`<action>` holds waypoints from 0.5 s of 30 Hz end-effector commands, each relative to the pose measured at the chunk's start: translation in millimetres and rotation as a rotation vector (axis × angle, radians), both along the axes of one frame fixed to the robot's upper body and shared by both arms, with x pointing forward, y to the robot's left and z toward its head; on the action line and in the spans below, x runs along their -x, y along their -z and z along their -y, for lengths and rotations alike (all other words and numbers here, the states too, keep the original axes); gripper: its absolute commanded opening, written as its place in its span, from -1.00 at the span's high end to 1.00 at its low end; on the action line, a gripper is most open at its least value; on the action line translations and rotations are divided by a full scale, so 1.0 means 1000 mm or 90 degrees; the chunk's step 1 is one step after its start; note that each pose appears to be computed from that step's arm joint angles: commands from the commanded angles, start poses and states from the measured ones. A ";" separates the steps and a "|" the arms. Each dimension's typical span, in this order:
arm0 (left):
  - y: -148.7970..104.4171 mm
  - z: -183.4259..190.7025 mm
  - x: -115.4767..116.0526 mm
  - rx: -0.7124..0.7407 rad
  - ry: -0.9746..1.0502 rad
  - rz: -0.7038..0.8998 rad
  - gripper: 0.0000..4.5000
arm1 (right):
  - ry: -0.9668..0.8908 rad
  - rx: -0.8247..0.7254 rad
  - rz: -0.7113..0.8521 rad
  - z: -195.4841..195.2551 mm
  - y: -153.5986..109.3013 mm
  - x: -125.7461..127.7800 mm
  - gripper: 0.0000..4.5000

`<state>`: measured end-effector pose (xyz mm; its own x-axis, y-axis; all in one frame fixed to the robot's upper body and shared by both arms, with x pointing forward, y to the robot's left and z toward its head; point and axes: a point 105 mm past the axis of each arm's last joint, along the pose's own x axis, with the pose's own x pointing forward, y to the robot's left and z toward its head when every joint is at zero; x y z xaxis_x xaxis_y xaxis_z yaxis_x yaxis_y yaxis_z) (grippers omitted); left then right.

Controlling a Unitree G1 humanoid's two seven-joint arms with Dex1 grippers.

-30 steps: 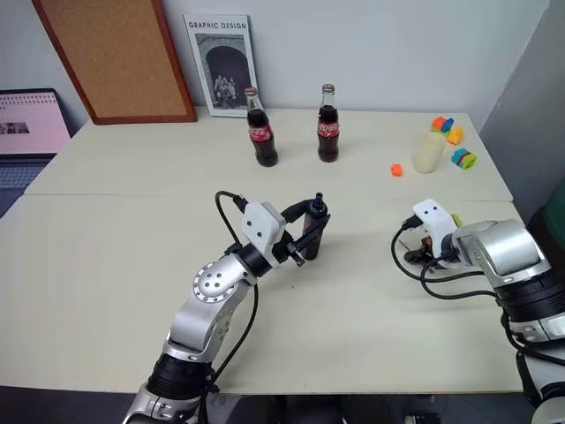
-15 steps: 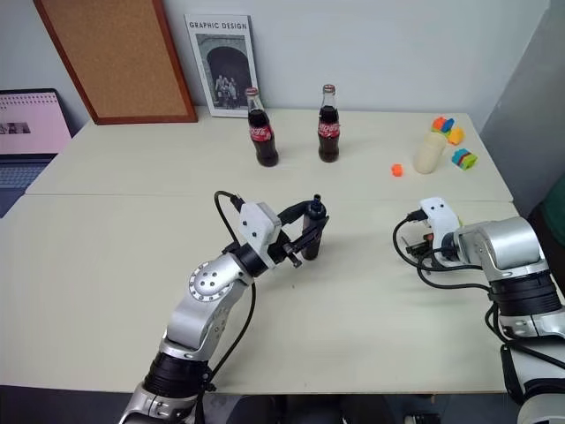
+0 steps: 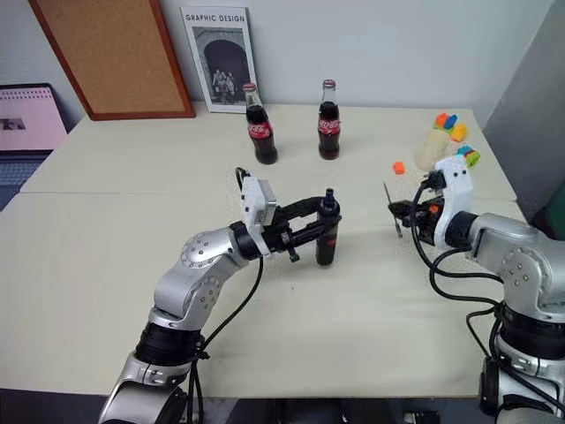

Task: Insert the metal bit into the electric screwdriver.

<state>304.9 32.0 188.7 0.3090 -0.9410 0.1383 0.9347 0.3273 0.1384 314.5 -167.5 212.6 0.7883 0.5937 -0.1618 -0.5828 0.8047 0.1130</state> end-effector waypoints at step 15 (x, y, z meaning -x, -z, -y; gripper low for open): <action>0.008 -0.006 0.002 -0.001 -0.029 0.035 0.27 | -0.181 -0.212 0.388 -0.064 -0.079 0.043 1.00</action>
<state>303.9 35.6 174.2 0.3236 -0.9360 0.1383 0.9299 0.3416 0.1361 279.0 -109.0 282.5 0.5433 0.7168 0.4370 -0.7861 0.6171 -0.0349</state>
